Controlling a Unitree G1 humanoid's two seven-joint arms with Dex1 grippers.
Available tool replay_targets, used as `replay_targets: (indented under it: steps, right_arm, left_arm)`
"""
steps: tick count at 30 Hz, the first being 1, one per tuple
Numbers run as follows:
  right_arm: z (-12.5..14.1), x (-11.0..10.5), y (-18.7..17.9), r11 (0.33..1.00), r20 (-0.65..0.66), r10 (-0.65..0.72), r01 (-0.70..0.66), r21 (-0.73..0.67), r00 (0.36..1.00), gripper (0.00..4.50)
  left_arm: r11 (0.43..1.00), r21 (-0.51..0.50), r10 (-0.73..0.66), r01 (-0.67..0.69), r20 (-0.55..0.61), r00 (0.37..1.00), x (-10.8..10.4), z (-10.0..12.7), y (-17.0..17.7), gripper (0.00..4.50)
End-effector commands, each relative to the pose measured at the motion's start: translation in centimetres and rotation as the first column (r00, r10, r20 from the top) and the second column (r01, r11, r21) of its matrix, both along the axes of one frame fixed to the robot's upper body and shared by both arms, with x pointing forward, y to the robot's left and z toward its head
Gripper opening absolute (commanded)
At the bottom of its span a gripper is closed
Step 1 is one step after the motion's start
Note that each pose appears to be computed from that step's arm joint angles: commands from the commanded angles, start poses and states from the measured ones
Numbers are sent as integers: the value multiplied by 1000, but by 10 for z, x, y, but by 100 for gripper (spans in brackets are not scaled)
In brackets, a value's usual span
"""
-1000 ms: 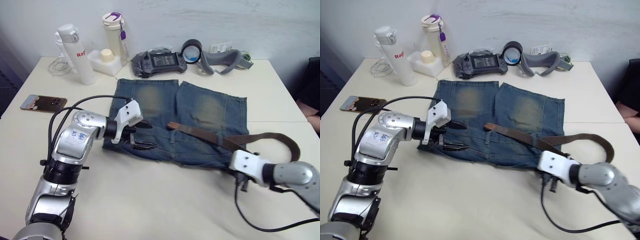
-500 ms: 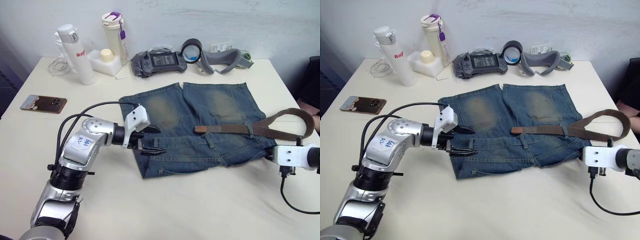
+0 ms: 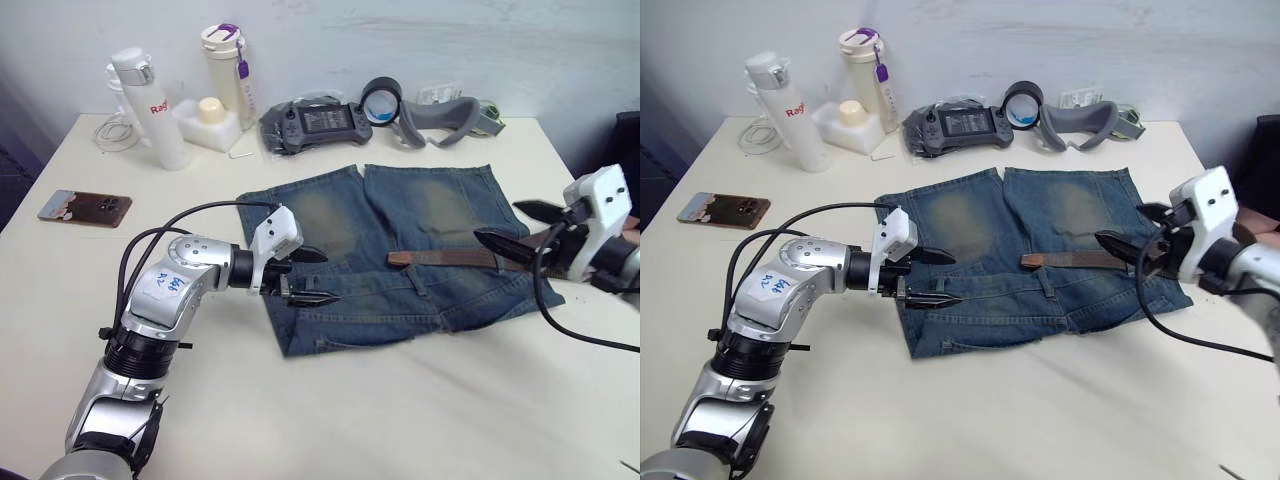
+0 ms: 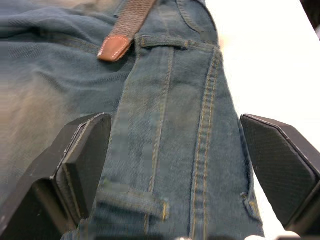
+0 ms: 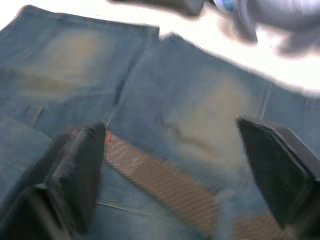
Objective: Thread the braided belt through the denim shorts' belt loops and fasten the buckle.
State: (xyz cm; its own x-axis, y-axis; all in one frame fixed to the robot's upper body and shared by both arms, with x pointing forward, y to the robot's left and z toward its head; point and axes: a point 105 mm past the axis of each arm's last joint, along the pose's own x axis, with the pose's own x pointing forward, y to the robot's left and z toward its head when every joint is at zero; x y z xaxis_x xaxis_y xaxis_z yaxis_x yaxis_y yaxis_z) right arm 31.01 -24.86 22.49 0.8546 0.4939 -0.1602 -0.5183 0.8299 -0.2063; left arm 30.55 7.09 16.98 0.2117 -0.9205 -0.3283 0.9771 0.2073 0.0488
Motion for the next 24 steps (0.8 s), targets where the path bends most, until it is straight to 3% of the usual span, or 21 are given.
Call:
replay_targets:
  steps: [1, 4, 7, 9, 20, 24]
  right_arm:
    - [-40, -8, 37, 799, -282, -54, 211, 563, 958, 444]
    - [-58, -10, 33, 707, -388, -46, 305, 639, 921, 444]
    - [-64, -12, 32, 652, -449, -16, 350, 673, 893, 444]
    - [-62, -10, 32, 576, -478, -5, 393, 717, 879, 444]
    - [-73, 9, 29, 509, -570, -30, 504, 698, 821, 444]
    - [-76, 18, 32, 517, -579, -15, 502, 693, 815, 444]
  left_arm:
    - [1000, -30, 6, -5, 32, 999, -4, 14, 1, 450]
    - [1000, -18, 11, -10, 26, 1000, -6, 13, 4, 450]
    - [1000, -18, 15, -15, 25, 1000, -5, 13, 5, 450]
    - [1000, -20, 20, -19, 27, 999, -4, 15, 5, 450]
    - [999, -44, 32, -31, 42, 999, -4, 25, 0, 450]
    - [999, -18, 47, -46, 48, 998, -5, 24, 2, 450]
